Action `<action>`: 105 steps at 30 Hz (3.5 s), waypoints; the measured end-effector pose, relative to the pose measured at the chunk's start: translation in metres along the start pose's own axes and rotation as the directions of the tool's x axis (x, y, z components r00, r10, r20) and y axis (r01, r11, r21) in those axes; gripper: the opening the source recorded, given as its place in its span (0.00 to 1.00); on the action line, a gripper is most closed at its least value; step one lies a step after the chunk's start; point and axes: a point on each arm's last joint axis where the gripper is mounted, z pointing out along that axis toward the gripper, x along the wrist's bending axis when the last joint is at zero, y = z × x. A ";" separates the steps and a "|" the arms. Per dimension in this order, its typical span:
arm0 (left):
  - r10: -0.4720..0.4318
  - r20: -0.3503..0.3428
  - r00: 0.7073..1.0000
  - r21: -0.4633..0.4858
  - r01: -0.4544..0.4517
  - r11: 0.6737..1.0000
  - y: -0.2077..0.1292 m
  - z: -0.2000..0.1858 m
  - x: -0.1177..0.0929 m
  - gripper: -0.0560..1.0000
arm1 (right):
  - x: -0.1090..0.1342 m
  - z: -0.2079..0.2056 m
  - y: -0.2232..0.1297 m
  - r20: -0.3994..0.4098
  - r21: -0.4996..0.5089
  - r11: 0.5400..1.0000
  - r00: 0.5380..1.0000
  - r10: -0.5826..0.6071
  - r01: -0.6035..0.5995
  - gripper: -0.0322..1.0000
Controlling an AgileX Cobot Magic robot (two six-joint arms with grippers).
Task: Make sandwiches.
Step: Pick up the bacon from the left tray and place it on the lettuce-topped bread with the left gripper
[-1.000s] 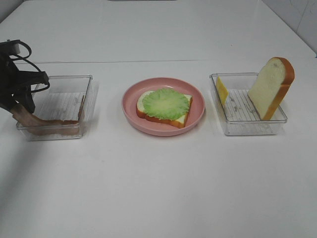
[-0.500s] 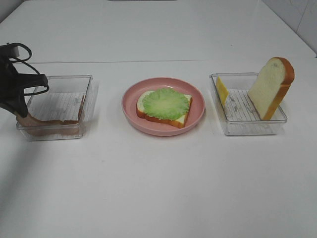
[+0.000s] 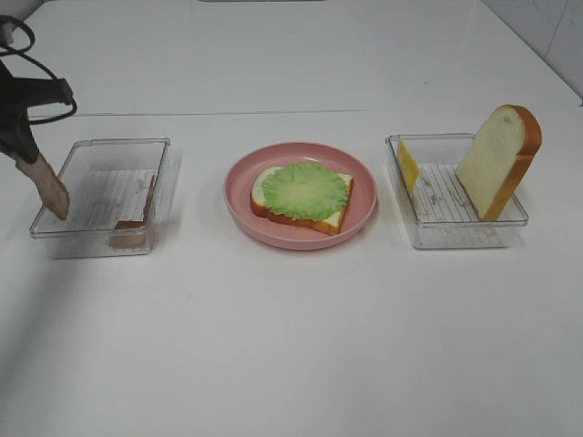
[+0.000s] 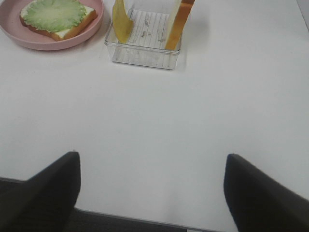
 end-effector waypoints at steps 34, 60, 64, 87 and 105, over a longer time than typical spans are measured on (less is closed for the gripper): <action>0.121 0.400 0.908 -0.269 -0.009 0.963 0.013 -0.043 -0.169 0.05 | 0.000 0.000 0.000 0.000 0.000 1.000 1.000 0.000 0.000 0.81; 0.106 0.681 0.725 -0.053 -0.096 0.994 -0.020 0.054 -0.273 0.05 | 0.000 0.000 0.000 0.000 0.000 1.000 1.000 0.000 0.000 0.81; 0.090 0.671 0.736 -0.015 -0.108 0.994 -0.022 0.068 -0.269 0.05 | 0.000 0.000 0.000 0.000 0.000 1.000 1.000 0.000 0.000 0.81; 0.131 0.512 0.849 0.005 -0.155 0.988 -0.002 0.095 -0.222 0.05 | 0.000 0.000 0.000 0.000 0.000 1.000 1.000 0.000 0.000 0.81; 0.157 0.488 0.858 -0.015 -0.171 0.985 0.000 0.096 -0.220 0.08 | 0.000 0.000 0.000 0.000 0.000 1.000 1.000 0.000 0.000 0.81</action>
